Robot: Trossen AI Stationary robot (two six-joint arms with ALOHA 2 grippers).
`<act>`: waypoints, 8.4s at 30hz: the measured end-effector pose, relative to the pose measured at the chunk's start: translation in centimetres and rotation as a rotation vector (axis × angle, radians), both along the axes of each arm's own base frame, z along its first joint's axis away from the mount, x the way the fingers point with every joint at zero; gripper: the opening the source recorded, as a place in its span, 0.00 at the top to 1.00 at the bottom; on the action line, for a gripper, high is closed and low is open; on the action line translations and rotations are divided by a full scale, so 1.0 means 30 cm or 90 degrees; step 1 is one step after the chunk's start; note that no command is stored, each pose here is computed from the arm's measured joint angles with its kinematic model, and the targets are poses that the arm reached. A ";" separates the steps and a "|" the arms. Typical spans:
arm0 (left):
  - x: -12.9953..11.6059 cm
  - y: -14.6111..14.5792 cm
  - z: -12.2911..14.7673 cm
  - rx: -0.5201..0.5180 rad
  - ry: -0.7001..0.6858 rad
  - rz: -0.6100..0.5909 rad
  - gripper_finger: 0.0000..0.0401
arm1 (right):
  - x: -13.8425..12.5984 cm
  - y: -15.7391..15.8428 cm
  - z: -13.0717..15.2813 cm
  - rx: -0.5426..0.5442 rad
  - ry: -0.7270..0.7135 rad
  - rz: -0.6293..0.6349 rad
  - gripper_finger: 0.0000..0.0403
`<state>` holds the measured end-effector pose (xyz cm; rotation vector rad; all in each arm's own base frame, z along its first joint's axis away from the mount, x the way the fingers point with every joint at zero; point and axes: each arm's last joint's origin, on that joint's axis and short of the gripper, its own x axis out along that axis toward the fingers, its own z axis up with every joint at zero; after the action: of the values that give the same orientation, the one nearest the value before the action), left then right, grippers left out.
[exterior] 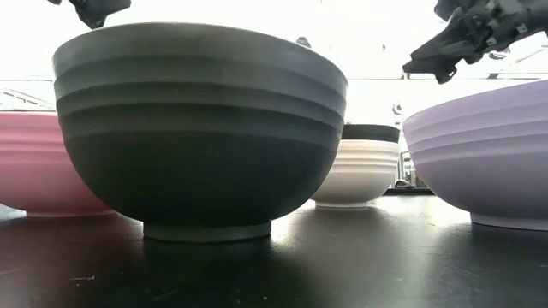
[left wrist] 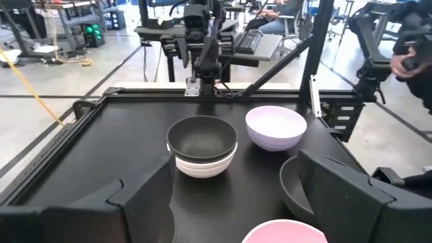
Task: Nest bowls inside each other
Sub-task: Stack the top black bowl on top of the black bowl
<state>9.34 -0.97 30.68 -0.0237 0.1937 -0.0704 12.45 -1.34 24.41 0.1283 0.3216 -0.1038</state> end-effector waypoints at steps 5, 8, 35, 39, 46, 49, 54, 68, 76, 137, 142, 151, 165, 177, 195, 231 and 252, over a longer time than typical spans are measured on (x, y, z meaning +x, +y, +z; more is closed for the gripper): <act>-0.001 -0.005 0.000 -0.005 0.001 -0.007 0.22 | -0.027 0.013 -0.039 -0.013 -0.076 0.018 0.61; -0.001 -0.006 0.000 -0.004 0.001 -0.008 0.22 | -0.037 0.018 -0.087 -0.013 -0.130 0.023 0.61; 0.031 -0.010 -0.061 0.033 -0.012 -0.011 0.22 | -0.094 0.023 -0.246 -0.009 -0.115 0.024 0.61; 0.032 -0.010 -0.057 0.037 -0.019 -0.012 0.22 | -0.098 0.023 -0.263 -0.013 -0.135 0.025 0.61; 0.032 -0.010 -0.058 0.040 -0.019 -0.013 0.22 | -0.097 0.025 -0.288 -0.032 -0.127 0.043 0.61; 0.032 -0.010 -0.058 0.048 -0.019 -0.014 0.22 | -0.096 0.026 -0.290 -0.038 -0.127 0.047 0.61; 0.032 -0.010 -0.058 0.047 -0.019 -0.014 0.22 | -0.096 0.026 -0.289 -0.048 -0.127 0.050 0.61; 0.090 0.014 -0.055 0.034 -0.016 0.154 0.22 | -0.091 0.025 -0.298 -0.040 -0.106 0.049 0.61; 0.179 0.058 0.013 0.019 0.031 0.228 0.22 | -0.087 0.025 -0.305 -0.031 -0.091 0.048 0.61; 0.388 0.263 -0.369 -0.138 0.447 0.142 0.22 | -0.062 0.023 -0.294 -0.005 -0.118 0.040 0.61; 0.402 0.269 -0.383 -0.126 0.450 0.145 0.22 | -0.062 0.023 -0.294 -0.004 -0.118 0.040 0.61; 0.503 0.303 -0.454 -0.108 0.464 0.138 0.22 | -0.059 0.023 -0.299 -0.002 -0.107 0.040 0.61; 0.641 0.307 -0.425 -0.073 0.471 0.098 0.22 | -0.050 0.022 -0.314 0.006 -0.074 0.038 0.61; 0.658 0.305 -0.368 -0.094 0.502 0.100 0.22 | -0.049 0.022 -0.318 0.020 -0.067 0.035 0.61; 0.661 0.267 -0.356 -0.124 0.498 0.083 0.22 | -0.049 0.022 -0.318 0.023 -0.067 0.034 0.61; 0.639 0.254 -0.412 -0.103 0.511 0.114 0.22 | -0.049 0.022 -0.318 0.030 -0.068 0.033 0.61; 0.669 0.266 -0.364 -0.092 0.477 0.120 0.22 | -0.048 0.022 -0.319 0.039 -0.067 0.031 0.61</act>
<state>29.40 7.03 19.75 -0.2141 0.9339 0.1170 11.00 -0.67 14.85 0.1856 0.2227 -0.0391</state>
